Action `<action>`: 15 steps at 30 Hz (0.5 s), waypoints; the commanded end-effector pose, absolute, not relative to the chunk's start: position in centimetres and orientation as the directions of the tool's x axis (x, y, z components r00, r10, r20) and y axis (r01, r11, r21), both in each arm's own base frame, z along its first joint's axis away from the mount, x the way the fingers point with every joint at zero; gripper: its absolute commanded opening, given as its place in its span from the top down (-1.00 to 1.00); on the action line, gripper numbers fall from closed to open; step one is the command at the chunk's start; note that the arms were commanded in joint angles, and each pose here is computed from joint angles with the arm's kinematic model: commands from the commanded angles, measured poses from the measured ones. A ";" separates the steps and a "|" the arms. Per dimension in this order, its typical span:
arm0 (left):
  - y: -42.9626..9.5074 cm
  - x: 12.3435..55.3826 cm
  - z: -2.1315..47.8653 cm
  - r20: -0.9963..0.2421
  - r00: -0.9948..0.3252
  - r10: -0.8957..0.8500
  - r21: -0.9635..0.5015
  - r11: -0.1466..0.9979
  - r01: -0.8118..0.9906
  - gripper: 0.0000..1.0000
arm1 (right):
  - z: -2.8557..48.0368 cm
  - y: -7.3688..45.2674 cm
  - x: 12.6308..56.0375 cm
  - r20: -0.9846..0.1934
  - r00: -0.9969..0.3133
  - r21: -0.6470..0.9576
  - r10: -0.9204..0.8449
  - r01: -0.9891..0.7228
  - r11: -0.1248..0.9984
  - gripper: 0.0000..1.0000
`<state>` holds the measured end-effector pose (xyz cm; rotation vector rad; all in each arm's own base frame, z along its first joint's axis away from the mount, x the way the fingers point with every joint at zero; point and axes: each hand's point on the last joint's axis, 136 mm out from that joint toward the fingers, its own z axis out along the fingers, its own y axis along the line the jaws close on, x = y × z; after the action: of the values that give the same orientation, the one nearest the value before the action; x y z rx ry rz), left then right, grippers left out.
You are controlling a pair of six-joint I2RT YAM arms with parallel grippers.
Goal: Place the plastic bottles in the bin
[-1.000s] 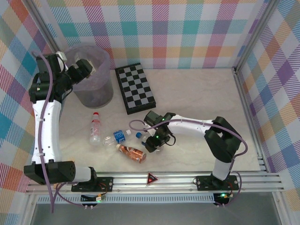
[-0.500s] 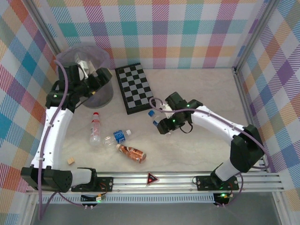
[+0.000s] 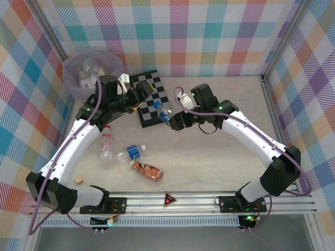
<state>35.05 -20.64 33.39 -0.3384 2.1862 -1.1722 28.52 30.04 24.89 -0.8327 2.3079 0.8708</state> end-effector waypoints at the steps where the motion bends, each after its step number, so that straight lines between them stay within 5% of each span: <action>1: -22.6 35.2 33.5 -0.358 -0.781 -0.511 -0.865 0.496 0.072 -0.90 | 27.9 31.8 29.6 -0.730 -0.623 0.415 -0.280 -0.730 0.543 -0.31; 7: -24.9 34.5 32.1 -0.360 -0.803 -0.475 -0.849 0.523 0.071 -0.89 | 28.1 32.1 31.2 -0.739 -0.618 0.391 -0.271 -0.719 0.574 -0.31; 15: -20.9 34.3 31.5 -0.404 -0.762 -0.506 -0.790 0.612 0.013 -0.88 | 20.2 28.9 28.6 -0.487 -0.760 0.313 -0.430 -0.611 0.727 -0.33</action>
<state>34.35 -22.73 29.72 -0.3845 2.2673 -1.1435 30.70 29.87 23.72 -0.7657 2.3745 0.7452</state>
